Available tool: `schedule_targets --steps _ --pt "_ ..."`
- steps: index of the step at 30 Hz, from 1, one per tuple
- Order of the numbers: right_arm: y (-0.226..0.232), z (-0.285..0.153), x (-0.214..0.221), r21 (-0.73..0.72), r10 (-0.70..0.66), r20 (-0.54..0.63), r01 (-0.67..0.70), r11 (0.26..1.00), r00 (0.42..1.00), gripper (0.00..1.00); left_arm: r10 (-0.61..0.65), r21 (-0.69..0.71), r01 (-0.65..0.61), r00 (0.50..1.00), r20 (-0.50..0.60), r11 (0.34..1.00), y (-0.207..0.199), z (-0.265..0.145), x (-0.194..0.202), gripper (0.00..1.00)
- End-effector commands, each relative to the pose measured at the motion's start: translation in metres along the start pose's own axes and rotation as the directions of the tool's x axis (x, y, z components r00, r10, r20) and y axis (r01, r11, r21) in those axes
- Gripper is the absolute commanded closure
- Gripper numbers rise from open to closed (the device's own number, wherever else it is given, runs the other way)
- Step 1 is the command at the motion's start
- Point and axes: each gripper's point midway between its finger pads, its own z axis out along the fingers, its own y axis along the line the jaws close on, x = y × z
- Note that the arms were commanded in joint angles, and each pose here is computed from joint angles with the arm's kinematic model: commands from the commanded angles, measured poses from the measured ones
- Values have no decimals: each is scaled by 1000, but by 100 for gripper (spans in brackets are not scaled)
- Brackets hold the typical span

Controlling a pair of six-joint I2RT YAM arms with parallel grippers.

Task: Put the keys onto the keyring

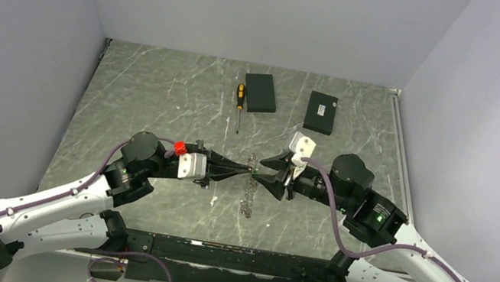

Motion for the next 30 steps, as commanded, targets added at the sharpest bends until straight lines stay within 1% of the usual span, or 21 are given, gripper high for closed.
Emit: schedule_targets --steps 1,6,9,20,24,30 --pt "-3 -2 -37 4 -47 103 47 999 994 59 43 9 -44 994 99 999 2 4 -34 100" --pt "1 -3 -37 -16 -47 98 48 999 994 79 43 10 -44 995 95 999 2 3 -32 100" --pt "3 -3 -38 -29 -44 93 47 998 995 100 43 7 -44 995 92 999 2 3 -31 100" --pt "14 4 -36 -101 -12 82 20 995 997 100 36 10 -37 994 106 999 2 5 -30 100" --pt "15 11 -32 -120 1 69 7 993 998 100 31 24 -35 991 127 999 0 7 -31 100" --pt "17 15 -31 -131 15 82 -4 991 997 100 20 40 -27 986 164 999 -2 12 -33 100"
